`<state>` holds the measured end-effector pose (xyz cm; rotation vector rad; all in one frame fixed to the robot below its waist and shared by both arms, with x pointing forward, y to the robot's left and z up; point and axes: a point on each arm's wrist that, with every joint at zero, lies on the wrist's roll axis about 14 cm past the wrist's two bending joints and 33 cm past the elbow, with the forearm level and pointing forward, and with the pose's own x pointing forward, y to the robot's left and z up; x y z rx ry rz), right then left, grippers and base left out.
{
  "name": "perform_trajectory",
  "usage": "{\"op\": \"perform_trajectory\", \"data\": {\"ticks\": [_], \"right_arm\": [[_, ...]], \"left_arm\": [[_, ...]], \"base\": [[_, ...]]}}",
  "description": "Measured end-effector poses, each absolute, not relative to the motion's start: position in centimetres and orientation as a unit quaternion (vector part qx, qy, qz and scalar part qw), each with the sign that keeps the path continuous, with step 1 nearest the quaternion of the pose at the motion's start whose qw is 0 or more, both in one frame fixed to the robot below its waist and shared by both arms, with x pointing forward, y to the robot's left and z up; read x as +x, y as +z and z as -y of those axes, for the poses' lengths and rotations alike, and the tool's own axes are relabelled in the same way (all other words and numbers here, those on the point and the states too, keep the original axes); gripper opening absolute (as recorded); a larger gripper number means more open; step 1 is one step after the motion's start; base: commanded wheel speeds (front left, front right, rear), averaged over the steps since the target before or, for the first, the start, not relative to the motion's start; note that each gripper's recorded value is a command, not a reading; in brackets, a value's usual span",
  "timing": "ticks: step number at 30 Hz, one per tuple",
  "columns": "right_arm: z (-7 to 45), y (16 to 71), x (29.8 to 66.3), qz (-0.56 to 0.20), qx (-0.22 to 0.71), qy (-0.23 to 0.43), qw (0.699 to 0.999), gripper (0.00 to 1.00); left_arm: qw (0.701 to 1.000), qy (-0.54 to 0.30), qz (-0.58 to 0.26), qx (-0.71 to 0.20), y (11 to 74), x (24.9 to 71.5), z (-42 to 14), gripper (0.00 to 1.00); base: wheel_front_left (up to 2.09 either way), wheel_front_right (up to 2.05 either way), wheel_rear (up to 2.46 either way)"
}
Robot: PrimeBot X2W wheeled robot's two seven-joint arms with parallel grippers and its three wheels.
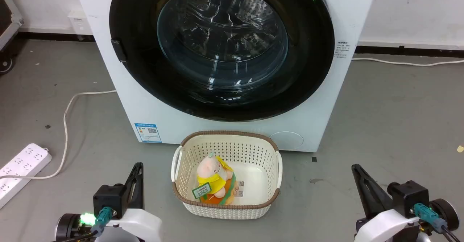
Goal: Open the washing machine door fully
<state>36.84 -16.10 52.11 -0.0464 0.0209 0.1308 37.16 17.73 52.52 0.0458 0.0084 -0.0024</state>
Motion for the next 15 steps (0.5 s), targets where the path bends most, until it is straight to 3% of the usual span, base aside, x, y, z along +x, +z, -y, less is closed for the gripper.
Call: {"op": "perform_trajectory", "data": {"ticks": [15], "right_arm": [[16.1, 52.11, 36.84, -0.01, -0.023, 0.065, 0.998, 0.0]], "left_arm": [[1.0, -0.001, -0.004, 0.023, 52.52, 37.16, -17.74, 0.0]], "base": [[0.0, 0.0, 0.0]]}}
